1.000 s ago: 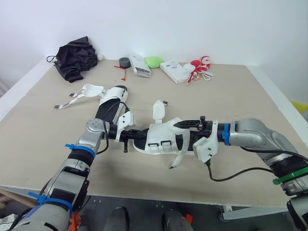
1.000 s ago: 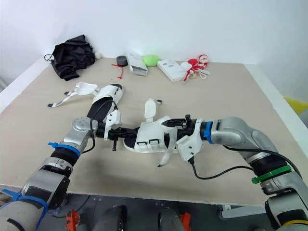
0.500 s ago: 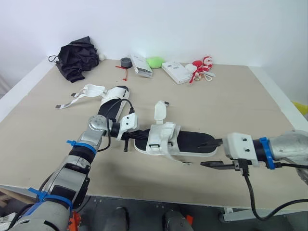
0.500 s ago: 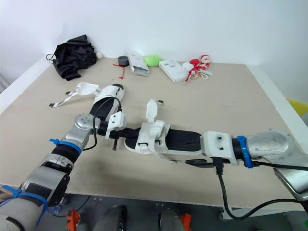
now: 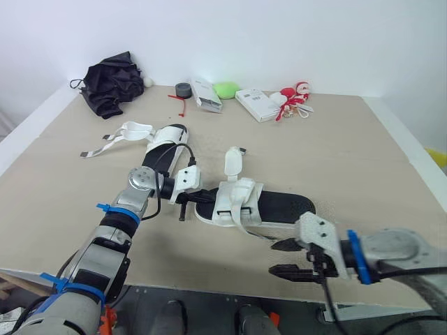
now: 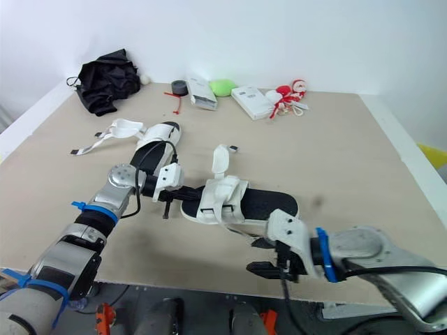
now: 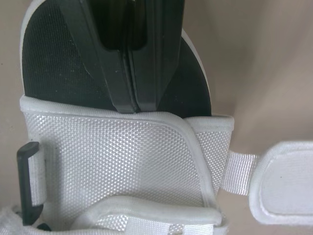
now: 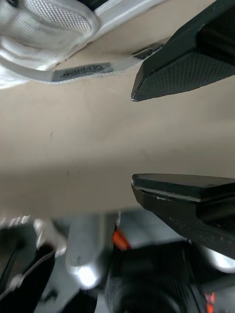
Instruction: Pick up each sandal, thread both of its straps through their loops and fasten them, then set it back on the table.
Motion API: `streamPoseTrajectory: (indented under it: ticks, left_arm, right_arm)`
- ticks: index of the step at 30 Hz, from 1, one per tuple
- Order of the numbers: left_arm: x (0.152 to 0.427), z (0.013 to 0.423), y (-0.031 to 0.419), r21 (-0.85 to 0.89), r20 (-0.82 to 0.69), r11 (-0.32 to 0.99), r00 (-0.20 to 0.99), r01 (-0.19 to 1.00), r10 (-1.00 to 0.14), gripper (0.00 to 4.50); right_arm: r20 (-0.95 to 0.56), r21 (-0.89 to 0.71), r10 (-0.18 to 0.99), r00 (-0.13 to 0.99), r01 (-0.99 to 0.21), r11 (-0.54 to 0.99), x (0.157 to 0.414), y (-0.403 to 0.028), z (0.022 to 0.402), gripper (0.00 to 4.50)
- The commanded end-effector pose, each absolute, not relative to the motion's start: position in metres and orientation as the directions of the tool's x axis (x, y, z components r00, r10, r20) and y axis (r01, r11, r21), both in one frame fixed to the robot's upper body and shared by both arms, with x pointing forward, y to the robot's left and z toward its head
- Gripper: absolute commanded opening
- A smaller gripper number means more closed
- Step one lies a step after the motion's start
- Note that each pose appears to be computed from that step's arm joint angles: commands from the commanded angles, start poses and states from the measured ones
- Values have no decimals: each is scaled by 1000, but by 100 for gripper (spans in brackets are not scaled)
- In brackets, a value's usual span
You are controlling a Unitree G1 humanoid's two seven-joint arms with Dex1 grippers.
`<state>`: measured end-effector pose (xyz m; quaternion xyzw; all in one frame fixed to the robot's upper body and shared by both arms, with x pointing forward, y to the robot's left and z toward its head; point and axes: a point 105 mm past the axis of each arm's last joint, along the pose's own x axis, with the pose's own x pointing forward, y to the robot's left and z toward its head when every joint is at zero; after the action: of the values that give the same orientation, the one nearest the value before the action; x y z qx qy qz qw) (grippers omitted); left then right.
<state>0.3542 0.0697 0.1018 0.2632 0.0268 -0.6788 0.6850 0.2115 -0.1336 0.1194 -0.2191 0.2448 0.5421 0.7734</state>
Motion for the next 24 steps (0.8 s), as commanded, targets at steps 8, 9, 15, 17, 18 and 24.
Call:
streamPoseTrajectory:
  ticks: [8, 9, 15, 17, 18, 24]
  left_arm:
    - [332, 49, 79, 207, -578, -171, -21, 963, -816, 0]
    - [332, 50, 79, 208, -577, -170, -19, 963, -816, 0]
    - [334, 53, 76, 205, -553, -147, -9, 968, -833, 0]
    - [335, 55, 74, 198, -537, -134, -7, 971, -843, 0]
    - [335, 56, 73, 195, -530, -129, -7, 972, -848, 0]
    - [333, 55, 72, 200, -537, -140, -11, 970, -843, 0]
  right_arm:
    - [-576, -188, 720, 387, -920, 344, 236, -124, 140, 259]
    - [-581, -190, 717, 385, -921, 340, 237, -124, 139, 259]
    - [-620, -180, 688, 377, -922, 343, 244, -119, 121, 259]
    - [-639, -178, 672, 373, -922, 343, 247, -118, 115, 259]
    - [-649, -176, 665, 370, -923, 342, 247, -118, 112, 259]
    - [-662, -180, 647, 380, -917, 355, 255, -116, 106, 139]
